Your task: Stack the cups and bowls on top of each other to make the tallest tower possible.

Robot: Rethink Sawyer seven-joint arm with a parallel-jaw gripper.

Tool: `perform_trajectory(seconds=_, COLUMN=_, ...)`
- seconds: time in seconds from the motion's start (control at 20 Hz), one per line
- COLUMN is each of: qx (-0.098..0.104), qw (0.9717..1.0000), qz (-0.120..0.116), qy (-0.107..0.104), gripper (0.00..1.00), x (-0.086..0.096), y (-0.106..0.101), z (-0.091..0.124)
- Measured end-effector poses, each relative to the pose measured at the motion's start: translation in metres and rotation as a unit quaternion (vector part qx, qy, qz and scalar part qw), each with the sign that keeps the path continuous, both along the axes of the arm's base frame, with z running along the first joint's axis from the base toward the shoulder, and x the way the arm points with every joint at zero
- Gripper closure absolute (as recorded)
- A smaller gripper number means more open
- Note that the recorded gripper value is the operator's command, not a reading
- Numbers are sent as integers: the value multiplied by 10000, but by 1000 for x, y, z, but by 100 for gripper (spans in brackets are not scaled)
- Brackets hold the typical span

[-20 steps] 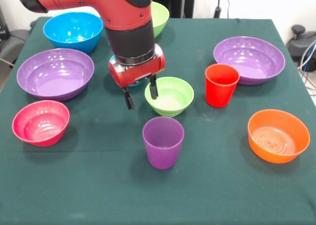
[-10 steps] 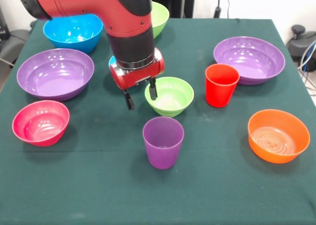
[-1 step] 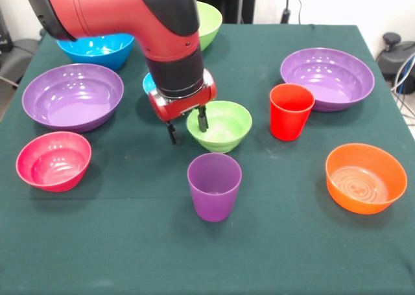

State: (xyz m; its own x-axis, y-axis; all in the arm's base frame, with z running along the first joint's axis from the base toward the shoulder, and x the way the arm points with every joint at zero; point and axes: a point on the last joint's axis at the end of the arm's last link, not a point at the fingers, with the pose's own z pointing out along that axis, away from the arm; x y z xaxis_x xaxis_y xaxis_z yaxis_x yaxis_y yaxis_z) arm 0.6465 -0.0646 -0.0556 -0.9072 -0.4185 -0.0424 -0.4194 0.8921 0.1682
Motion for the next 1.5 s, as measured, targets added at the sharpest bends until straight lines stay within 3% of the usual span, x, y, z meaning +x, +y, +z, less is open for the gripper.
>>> perform_trajectory(seconds=0.85, qx=-74, qw=9998, qz=12, qy=-194, gripper=0, x=-7, y=1, z=-4)
perform_trajectory(seconds=1.5, qx=-143, qw=9997, qz=97, qy=-168, gripper=0, x=-7, y=11, z=-3)
